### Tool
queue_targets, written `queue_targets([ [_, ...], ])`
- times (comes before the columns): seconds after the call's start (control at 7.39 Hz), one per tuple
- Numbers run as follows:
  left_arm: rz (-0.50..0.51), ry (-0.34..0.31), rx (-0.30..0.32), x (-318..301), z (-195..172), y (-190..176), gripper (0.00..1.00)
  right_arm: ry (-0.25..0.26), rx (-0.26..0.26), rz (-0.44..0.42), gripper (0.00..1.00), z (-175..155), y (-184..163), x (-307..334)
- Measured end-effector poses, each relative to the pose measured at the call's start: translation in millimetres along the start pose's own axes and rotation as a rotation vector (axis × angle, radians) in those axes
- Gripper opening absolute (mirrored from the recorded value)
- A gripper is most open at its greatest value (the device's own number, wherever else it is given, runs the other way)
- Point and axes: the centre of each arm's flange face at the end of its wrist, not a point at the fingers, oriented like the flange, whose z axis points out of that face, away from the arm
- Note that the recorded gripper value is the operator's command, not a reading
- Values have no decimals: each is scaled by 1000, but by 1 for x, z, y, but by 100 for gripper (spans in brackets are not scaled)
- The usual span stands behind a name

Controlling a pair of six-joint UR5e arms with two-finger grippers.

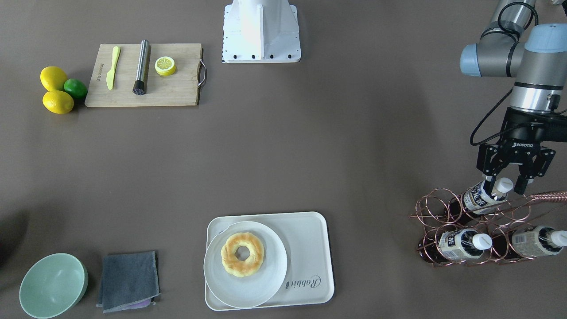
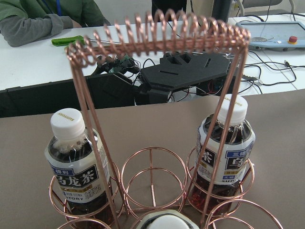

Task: Place tea on tray
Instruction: 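Reach the left gripper into the copper rack and grasp an oolong tea bottle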

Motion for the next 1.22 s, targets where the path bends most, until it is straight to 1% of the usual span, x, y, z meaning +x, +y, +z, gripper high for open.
queue_targets([
  [0.27, -1, 9, 4, 4, -1, -2, 10, -1, 4, -3, 100, -2, -2, -1],
  [0.41, -1, 11, 5, 5, -2, -2, 0, -2, 7, -6, 100, -2, -4, -2],
  [0.81, 4, 25, 12, 1, -6, -1, 0, -3, 14, -12, 100, -6, -6, -5],
  [1.22, 13, 42, 55, 5, -25, -20, 0, -2, 15, -12, 100, -7, -5, -4],
])
